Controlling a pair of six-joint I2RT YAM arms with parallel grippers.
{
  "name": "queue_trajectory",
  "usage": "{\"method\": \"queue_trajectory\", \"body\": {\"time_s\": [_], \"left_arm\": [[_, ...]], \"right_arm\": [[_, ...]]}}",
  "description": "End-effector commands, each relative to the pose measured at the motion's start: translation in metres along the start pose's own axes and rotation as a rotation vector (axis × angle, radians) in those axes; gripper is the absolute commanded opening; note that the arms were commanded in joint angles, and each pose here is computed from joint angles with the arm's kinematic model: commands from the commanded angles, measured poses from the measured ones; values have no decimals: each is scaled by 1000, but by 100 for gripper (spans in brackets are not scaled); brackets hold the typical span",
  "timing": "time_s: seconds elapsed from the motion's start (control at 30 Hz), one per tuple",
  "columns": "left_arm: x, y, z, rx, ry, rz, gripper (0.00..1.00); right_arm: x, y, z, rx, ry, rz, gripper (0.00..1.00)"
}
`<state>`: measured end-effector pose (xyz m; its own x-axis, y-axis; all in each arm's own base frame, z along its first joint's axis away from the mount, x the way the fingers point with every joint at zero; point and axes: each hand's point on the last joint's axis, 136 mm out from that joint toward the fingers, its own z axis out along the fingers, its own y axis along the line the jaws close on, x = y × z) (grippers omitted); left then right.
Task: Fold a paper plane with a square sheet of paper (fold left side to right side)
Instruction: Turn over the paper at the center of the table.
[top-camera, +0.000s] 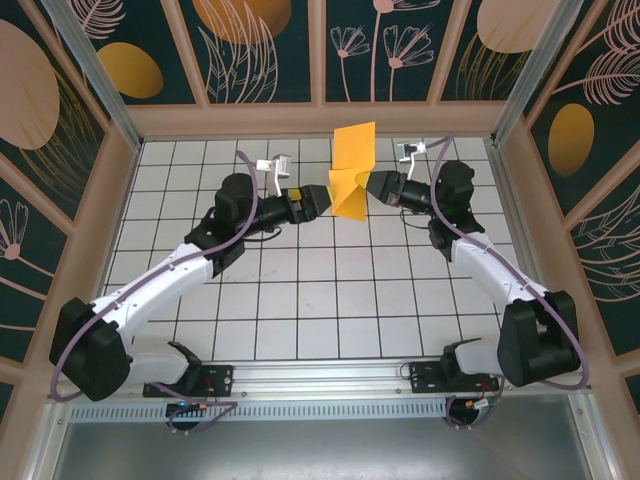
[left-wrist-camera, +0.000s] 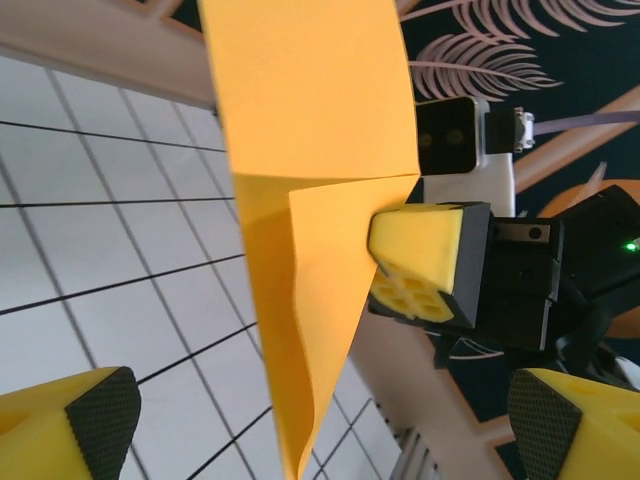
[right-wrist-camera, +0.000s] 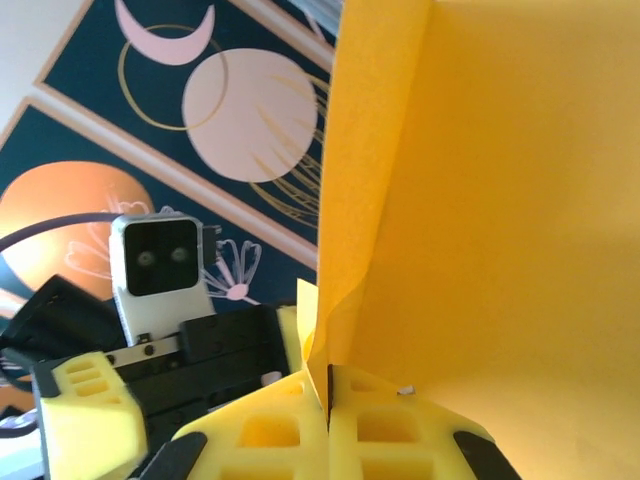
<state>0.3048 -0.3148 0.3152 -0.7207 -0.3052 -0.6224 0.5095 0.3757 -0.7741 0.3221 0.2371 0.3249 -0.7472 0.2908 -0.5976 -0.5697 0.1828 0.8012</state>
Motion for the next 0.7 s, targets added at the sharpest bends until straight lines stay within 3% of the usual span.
{"method": "queue_trajectory", "body": {"time_s": [0.0, 0.33, 0.67], "left_arm": [[-8, -35, 2, 176, 9, -16, 92], [-6, -40, 4, 225, 22, -57, 62], [-2, -24, -2, 156, -12, -77, 32]], "right_arm": [[-4, 47, 5, -118, 10, -74, 3], [0, 65, 11, -175, 14, -54, 3], [6, 59, 8, -159, 8, -26, 3]]}}
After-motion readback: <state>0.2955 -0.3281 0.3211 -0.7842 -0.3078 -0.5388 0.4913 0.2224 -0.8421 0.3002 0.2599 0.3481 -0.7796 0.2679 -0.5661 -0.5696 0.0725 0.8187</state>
